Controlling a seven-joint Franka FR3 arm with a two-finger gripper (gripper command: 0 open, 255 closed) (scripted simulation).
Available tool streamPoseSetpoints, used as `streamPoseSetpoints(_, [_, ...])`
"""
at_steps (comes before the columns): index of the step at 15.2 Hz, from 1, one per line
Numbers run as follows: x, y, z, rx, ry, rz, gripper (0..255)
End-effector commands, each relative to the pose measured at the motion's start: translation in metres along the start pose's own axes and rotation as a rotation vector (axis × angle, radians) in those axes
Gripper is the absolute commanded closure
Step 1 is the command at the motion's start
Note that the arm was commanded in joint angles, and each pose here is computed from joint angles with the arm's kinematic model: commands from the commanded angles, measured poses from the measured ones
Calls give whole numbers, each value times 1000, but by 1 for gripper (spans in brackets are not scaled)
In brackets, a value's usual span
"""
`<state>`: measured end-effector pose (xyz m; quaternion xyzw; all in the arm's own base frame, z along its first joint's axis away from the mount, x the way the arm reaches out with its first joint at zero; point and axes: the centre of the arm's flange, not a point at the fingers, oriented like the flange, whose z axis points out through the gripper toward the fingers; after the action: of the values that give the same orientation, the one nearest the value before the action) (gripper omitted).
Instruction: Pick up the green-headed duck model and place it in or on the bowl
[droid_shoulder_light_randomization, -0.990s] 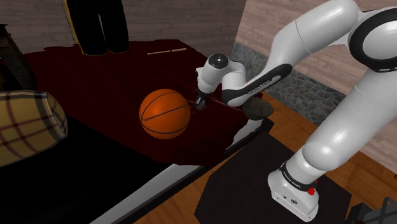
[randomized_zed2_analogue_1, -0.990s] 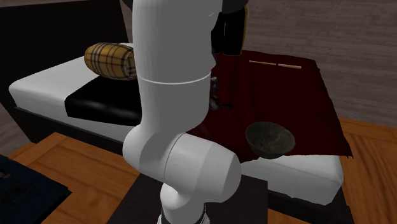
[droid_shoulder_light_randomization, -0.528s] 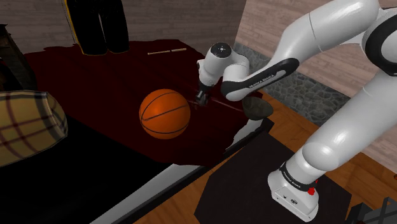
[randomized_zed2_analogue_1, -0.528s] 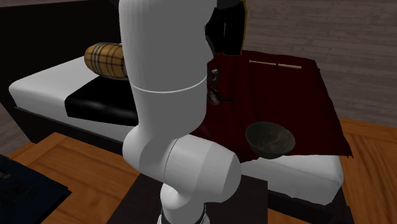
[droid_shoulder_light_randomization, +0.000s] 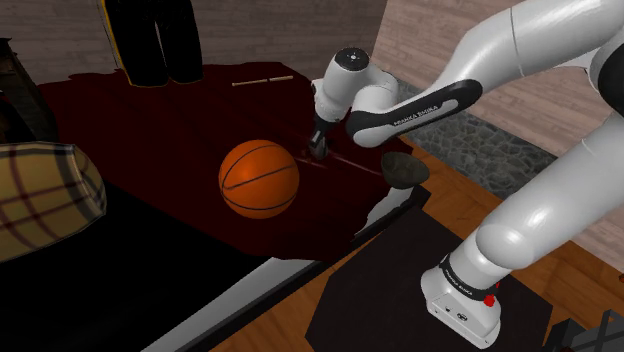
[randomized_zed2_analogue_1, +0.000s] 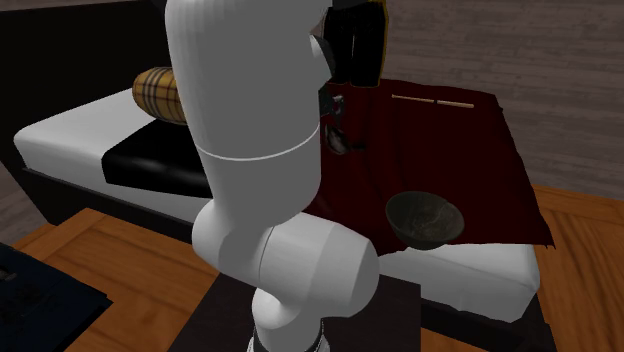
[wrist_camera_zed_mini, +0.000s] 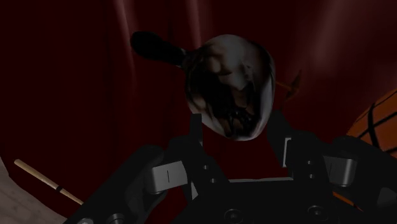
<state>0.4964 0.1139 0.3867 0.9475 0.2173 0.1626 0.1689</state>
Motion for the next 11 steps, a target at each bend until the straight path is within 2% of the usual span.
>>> streamPoseSetpoints(1, [2,4,-10,0,0,0,255])
streamPoseSetpoints(11, [15,25,-57,0,0,0,255])
